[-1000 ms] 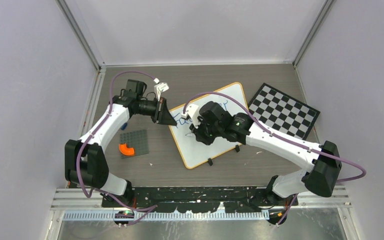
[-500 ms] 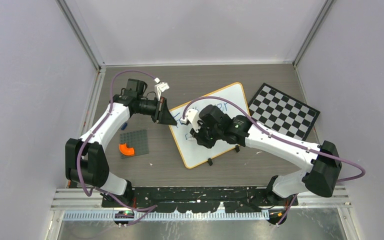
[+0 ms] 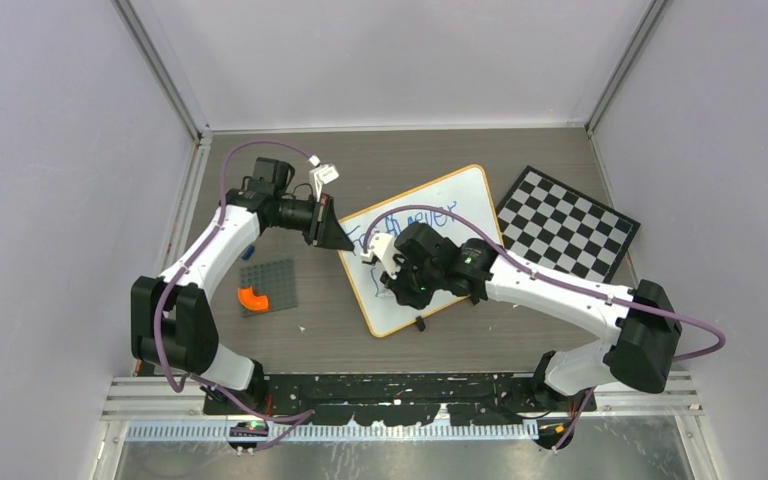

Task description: Write a sentence on the whiteboard

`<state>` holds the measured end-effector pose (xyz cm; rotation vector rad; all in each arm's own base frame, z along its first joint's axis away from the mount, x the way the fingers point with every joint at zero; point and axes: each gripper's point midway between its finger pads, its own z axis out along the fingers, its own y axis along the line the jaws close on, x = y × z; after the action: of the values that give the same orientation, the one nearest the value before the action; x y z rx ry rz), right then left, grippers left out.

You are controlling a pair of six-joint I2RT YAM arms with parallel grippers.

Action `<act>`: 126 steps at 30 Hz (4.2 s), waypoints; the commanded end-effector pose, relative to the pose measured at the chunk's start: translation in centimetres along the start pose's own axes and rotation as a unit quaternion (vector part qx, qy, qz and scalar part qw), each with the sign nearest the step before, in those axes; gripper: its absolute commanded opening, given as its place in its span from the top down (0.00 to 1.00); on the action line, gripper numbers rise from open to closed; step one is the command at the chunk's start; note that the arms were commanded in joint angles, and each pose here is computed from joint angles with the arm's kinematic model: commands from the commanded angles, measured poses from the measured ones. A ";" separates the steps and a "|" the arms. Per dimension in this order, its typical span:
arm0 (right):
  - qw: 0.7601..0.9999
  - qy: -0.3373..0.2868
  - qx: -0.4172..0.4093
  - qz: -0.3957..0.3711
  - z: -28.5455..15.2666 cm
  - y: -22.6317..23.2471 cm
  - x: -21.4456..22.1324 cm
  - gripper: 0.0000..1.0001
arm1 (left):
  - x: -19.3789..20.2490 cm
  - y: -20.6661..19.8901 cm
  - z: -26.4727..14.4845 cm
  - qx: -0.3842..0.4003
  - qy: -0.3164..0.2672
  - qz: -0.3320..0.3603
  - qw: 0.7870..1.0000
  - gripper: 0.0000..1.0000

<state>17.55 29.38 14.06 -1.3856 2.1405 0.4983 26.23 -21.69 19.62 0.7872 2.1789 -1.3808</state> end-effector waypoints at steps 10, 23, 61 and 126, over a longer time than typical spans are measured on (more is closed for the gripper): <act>0.998 -0.056 -0.009 -0.004 -1.8 0.7 -4.6 1.00 | -0.5 -0.9 -0.1 0.011 0.003 -0.001 1.000 1.00; 0.996 -0.029 0.080 -0.002 -1.6 -2.9 -2.8 1.00 | -0.6 -0.9 -0.2 0.006 0.002 0.003 1.000 1.00; 0.994 -0.041 0.093 0.032 -2.8 -4.3 -2.9 1.00 | -0.8 -1.4 -0.4 0.011 0.000 0.008 1.000 1.00; 0.997 -0.030 0.053 0.047 -3.2 -4.3 -1.6 1.00 | -0.8 -1.3 -0.4 0.011 0.003 0.010 1.000 1.00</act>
<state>20.89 27.10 16.70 -1.2233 2.1938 0.4392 26.12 -21.69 19.80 0.8252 2.1668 -1.3693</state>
